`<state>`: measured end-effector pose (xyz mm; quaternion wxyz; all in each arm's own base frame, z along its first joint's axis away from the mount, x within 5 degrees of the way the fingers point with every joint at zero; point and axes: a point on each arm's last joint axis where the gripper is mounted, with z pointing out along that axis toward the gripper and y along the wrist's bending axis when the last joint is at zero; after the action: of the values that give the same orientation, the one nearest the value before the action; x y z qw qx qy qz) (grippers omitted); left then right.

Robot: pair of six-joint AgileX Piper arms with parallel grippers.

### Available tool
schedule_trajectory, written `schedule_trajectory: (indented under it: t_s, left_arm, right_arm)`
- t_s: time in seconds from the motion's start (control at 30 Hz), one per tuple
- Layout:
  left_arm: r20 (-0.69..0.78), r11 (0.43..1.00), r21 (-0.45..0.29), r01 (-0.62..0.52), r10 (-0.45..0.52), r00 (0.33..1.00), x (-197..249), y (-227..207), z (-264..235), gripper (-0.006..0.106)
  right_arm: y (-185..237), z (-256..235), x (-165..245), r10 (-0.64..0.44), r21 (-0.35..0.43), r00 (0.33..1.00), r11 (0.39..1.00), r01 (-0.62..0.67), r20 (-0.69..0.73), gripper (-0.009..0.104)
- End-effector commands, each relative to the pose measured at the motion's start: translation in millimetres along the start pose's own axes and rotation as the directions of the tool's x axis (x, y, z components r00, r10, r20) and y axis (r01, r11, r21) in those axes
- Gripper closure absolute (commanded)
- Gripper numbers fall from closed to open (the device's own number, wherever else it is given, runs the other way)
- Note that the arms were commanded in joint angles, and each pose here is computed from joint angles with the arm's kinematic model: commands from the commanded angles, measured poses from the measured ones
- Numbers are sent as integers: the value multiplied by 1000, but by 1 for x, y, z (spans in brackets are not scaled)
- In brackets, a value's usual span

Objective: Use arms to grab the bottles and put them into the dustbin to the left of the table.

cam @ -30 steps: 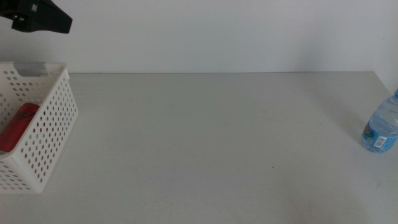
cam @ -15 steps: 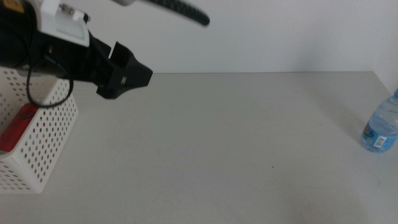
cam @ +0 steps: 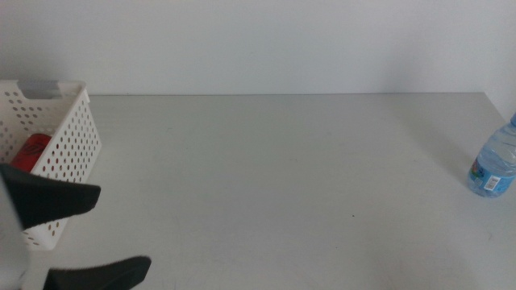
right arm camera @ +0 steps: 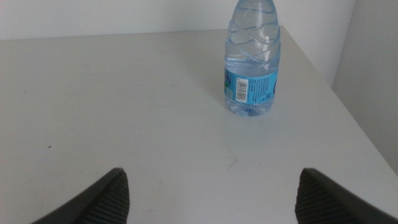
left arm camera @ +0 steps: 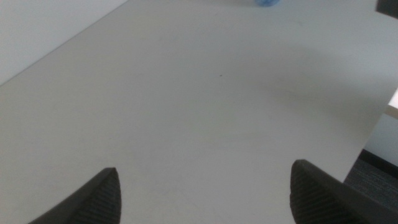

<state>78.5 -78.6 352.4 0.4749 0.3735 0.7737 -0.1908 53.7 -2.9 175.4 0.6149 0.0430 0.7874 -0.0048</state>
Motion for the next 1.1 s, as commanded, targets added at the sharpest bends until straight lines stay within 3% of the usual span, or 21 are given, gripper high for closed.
schedule_trajectory:
  t_s: [0.0,0.17,1.07]
  left_arm:
    - [140,1000,21,0,-2,990,-4,-6,-16,8]
    - [210,999,39,-25,16,978,3,-11,-34,8]
    - [400,996,-84,-29,60,914,-15,-1,-39,8]
  right_arm:
    - [0,-3,-11,-20,8,994,1000,19,105,20]
    - [0,-3,-11,-20,8,994,1000,19,105,20]
    - [0,-3,-11,-20,8,994,1000,19,105,20]
